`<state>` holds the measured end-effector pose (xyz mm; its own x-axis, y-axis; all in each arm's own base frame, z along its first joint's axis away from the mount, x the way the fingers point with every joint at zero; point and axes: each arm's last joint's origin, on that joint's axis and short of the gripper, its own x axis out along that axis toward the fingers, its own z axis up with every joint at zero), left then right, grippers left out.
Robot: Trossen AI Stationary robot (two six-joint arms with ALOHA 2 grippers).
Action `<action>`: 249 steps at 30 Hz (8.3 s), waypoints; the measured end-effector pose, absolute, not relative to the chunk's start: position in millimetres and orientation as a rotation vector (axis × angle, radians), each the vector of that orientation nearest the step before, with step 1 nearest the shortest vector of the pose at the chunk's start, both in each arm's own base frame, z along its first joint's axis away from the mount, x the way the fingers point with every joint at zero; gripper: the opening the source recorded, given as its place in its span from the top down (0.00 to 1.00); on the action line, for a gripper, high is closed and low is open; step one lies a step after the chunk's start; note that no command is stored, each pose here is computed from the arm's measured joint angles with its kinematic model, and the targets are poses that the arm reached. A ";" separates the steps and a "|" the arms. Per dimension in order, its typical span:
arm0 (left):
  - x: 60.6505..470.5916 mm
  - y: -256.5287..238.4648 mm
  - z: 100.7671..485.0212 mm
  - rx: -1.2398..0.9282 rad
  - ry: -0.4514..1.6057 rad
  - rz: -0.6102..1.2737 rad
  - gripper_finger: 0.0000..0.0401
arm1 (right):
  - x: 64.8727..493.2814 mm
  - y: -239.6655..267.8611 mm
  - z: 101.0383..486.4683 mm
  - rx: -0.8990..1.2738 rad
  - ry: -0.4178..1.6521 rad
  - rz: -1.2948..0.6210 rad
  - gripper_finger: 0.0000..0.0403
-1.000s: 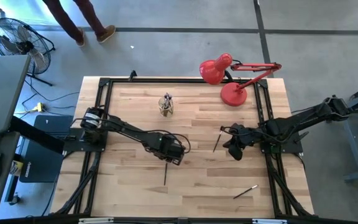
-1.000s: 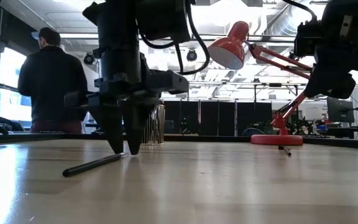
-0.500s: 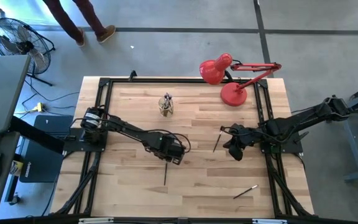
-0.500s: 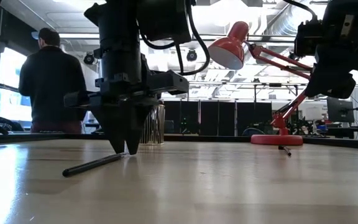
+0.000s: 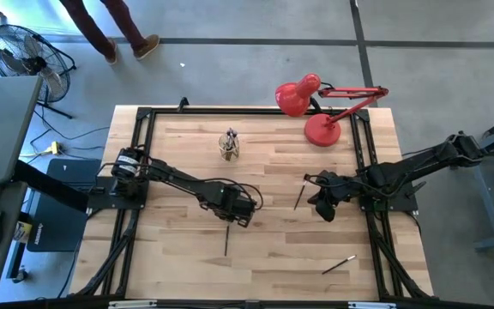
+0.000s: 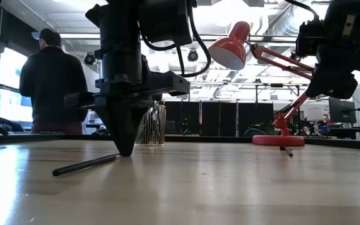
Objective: Put items in baskets/containers
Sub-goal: Put the eyeshadow brush into the wire organizer, then put the eyeliner brush into the wire organizer
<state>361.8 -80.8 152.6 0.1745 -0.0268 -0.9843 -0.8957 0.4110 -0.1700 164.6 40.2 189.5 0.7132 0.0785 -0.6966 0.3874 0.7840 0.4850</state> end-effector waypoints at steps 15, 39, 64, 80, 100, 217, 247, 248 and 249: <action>346.1 -74.5 212.9 -0.802 1.030 0.710 1.00 | 164.9 39.0 189.6 0.630 0.750 -0.216 1.00; 250.7 45.4 346.0 -0.354 0.472 0.803 1.00 | 173.2 34.9 199.2 0.638 0.536 -0.346 1.00; 203.5 186.1 302.2 -0.261 0.247 0.276 1.00 | 178.3 28.1 211.9 0.857 0.192 -0.599 1.00; 228.0 206.2 253.0 -0.218 0.382 0.126 1.00 | 181.8 27.4 221.3 0.898 0.061 -0.610 1.00; 225.4 205.9 243.5 -0.165 0.480 0.165 0.95 | 184.1 10.8 222.4 0.881 0.025 -0.681 1.00; 207.2 -45.1 237.2 -0.053 0.897 -0.068 1.00 | 222.3 200.0 193.5 1.042 1.378 -1.282 0.79; 215.7 -44.3 244.7 -0.116 0.771 0.036 1.00 | 163.9 198.0 185.5 0.063 1.771 -0.139 0.77; 215.7 -44.3 244.7 -0.123 0.771 0.039 1.00 | 163.4 198.0 184.9 0.041 1.776 -0.109 0.77; 215.7 -44.3 244.7 -0.131 0.770 0.042 1.00 | 163.3 197.9 184.5 0.021 1.779 -0.083 0.77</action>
